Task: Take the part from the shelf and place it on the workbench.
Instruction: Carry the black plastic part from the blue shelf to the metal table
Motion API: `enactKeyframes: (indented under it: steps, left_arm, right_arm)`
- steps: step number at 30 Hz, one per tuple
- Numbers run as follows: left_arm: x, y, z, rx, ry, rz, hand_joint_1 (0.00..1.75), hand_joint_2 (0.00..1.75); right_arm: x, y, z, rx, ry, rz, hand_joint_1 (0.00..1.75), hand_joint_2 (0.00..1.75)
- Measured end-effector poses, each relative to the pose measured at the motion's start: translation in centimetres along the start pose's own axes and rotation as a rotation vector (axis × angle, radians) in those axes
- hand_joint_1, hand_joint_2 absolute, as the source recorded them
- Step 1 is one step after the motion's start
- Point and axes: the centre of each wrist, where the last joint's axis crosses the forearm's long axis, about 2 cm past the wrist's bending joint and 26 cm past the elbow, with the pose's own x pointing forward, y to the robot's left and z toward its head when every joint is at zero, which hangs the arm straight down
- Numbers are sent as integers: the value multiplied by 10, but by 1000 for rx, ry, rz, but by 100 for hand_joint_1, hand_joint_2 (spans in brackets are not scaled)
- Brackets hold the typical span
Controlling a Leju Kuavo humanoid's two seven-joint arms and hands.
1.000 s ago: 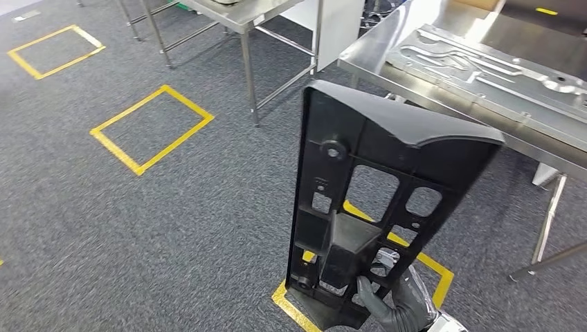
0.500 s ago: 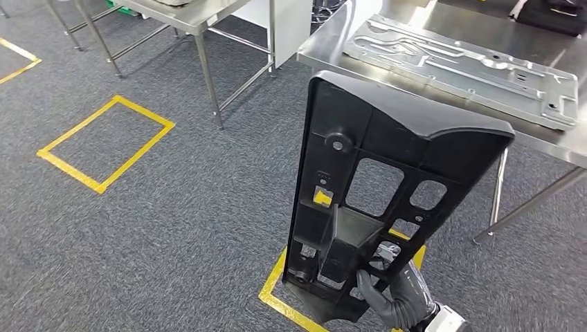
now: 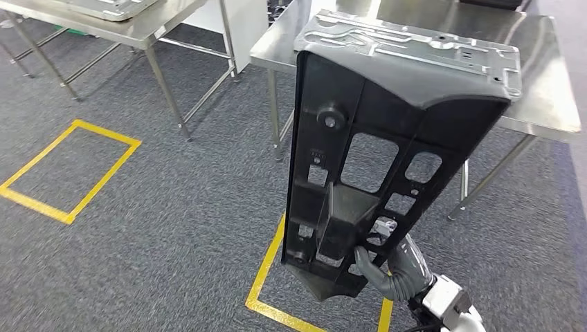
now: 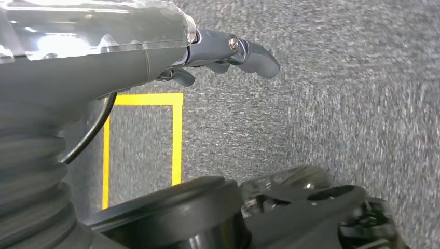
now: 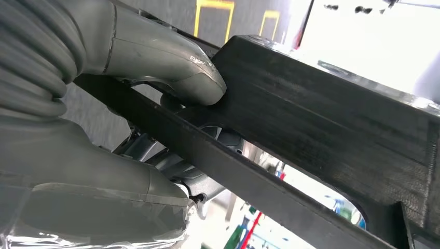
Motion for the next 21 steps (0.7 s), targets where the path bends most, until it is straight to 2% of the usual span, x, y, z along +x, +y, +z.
enactKeyframes:
  steps: [10,21]
  left_arm:
    - [-3,-2,1,-5,-1,-8,0,175]
    - [-6,1,0,-5,19,-11,0,175]
  right_arm:
    - [-4,-6,2,-9,-9,-4,175,175]
    - [-7,-5,15,-27,16,-10,175,175]
